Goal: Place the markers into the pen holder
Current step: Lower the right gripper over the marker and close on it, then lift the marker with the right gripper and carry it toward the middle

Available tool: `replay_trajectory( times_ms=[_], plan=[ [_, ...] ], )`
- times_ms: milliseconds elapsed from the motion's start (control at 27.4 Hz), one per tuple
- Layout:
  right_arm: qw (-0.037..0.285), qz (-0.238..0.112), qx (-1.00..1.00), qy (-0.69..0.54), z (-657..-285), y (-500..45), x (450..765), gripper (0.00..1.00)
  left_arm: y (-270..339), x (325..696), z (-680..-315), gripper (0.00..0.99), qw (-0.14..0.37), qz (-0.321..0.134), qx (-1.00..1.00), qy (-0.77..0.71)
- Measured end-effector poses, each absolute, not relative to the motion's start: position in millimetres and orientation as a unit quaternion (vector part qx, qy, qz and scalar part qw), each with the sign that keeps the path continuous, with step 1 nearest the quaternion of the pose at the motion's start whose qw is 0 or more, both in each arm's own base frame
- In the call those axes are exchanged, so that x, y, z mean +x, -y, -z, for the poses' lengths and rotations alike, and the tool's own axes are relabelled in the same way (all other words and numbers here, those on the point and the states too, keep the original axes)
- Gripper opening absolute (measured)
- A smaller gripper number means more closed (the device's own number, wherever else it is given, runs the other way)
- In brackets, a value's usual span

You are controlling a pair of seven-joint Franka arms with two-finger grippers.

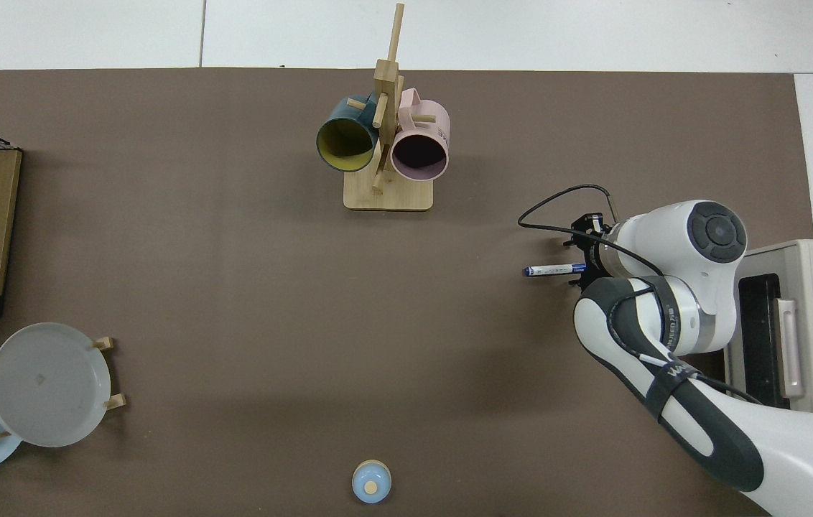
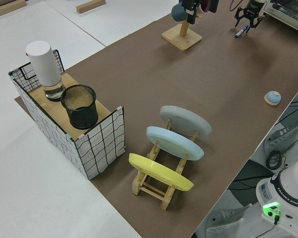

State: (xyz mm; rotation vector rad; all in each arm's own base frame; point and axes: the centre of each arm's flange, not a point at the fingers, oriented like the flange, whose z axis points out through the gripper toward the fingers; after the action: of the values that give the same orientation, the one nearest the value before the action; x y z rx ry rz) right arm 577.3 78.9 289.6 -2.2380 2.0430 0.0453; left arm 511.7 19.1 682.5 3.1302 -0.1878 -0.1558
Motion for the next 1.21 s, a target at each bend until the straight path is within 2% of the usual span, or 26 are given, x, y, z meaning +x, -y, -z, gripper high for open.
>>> replay_trajectory(
  times_ms=[37,73,256,402,439,950,1096,1206],
  plan=[
    [0.056,-0.015,-0.737,-0.673,-290,-79,577,0.61,-19,511,-682,0.991,0.001,0.05,0.997,0.06],
    [0.056,-0.015,-0.737,-0.673,-290,-79,577,0.56,-19,511,-682,0.991,0.001,0.05,0.997,0.06],
    [0.056,-0.014,-0.74,-0.67,-290,-79,578,0.46,-19,510,-683,0.991,0.001,0.05,0.997,0.06],
    [0.056,-0.014,-0.742,-0.668,-290,-79,578,0.25,-19,510,-683,0.991,0.001,0.05,0.997,0.06],
    [0.056,-0.014,-0.742,-0.668,-290,-79,578,0.16,-19,510,-683,0.991,0.001,0.05,0.997,0.059],
    [0.055,-0.015,-0.748,-0.661,-296,-78,580,0.16,-11,510,-683,0.991,0.001,0.05,0.996,0.067],
    [0.049,-0.021,-0.751,-0.658,-316,-80,583,0.16,-3,510,-683,0.991,0.0,0.05,0.996,0.074],
    [0.042,-0.028,-0.754,-0.655,-347,-81,585,0.16,4,510,-683,0.991,-0.001,0.05,0.995,0.081]
  ],
)
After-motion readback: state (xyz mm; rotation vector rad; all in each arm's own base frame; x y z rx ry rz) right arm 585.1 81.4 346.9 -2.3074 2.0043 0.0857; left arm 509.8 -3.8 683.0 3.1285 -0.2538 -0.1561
